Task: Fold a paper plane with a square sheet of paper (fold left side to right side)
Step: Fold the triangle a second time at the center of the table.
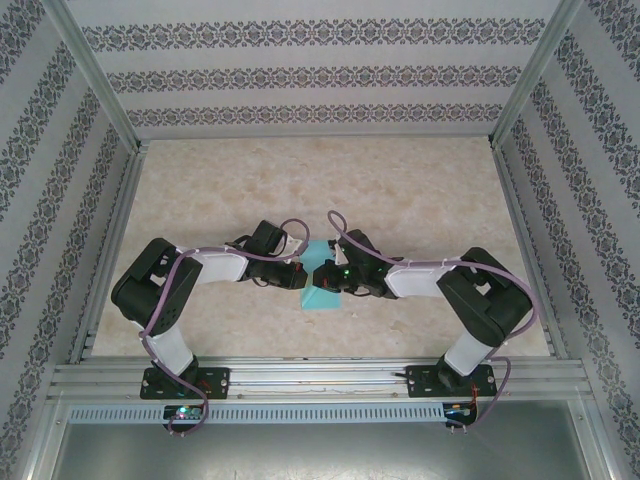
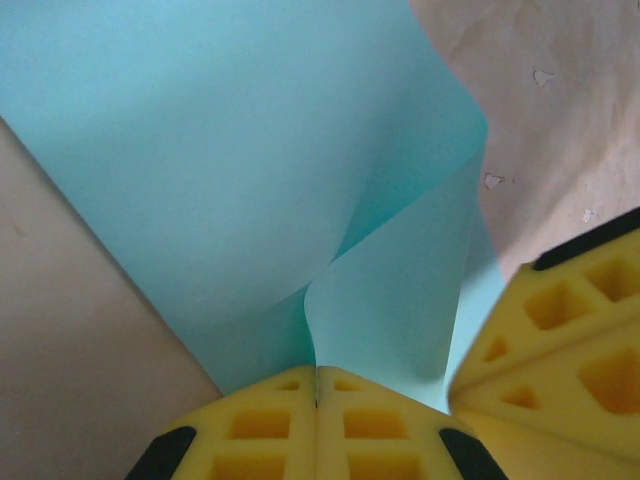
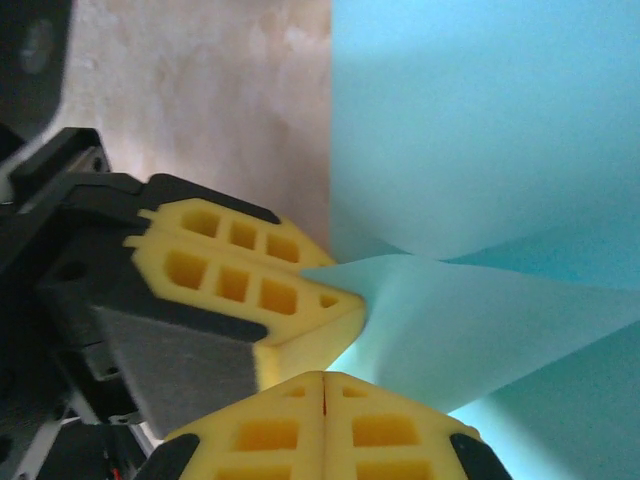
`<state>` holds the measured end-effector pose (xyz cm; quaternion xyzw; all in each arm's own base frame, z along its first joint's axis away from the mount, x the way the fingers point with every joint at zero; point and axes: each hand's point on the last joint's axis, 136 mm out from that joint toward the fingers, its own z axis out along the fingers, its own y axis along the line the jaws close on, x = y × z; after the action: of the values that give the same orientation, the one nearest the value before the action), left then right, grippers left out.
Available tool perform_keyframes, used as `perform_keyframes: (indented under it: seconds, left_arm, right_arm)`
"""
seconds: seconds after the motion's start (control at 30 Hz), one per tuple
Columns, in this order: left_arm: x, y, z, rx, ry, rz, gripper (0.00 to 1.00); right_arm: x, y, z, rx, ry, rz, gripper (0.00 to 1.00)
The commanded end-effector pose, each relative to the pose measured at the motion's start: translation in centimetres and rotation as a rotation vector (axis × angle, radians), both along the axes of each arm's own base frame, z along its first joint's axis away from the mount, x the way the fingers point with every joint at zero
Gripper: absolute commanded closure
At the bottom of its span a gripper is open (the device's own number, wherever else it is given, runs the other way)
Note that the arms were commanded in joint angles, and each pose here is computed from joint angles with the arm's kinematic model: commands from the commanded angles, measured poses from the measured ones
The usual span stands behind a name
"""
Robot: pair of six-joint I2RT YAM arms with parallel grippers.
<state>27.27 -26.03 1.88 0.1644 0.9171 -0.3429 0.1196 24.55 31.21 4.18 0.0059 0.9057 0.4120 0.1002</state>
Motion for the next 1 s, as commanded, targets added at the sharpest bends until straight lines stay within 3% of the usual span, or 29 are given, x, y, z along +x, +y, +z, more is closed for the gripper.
perform_keyframes:
  seconds: [0.0,0.83,0.97]
  left_arm:
    - [0.1,1.2,-1.6,0.06,0.021,0.009,1.0]
    - [0.1,1.3,-2.0,0.075,0.03,0.013,1.0]
    - [0.6,0.9,-0.7,0.048,0.009,0.023,0.94]
  right_arm:
    - [0.4,0.4,-0.2,-0.003,-0.014,-0.008,1.0]
    - [-1.5,-2.6,-4.9,-0.133,0.08,-0.046,1.0]
    - [-2.1,-3.1,-5.5,-0.148,0.096,-0.05,1.0]
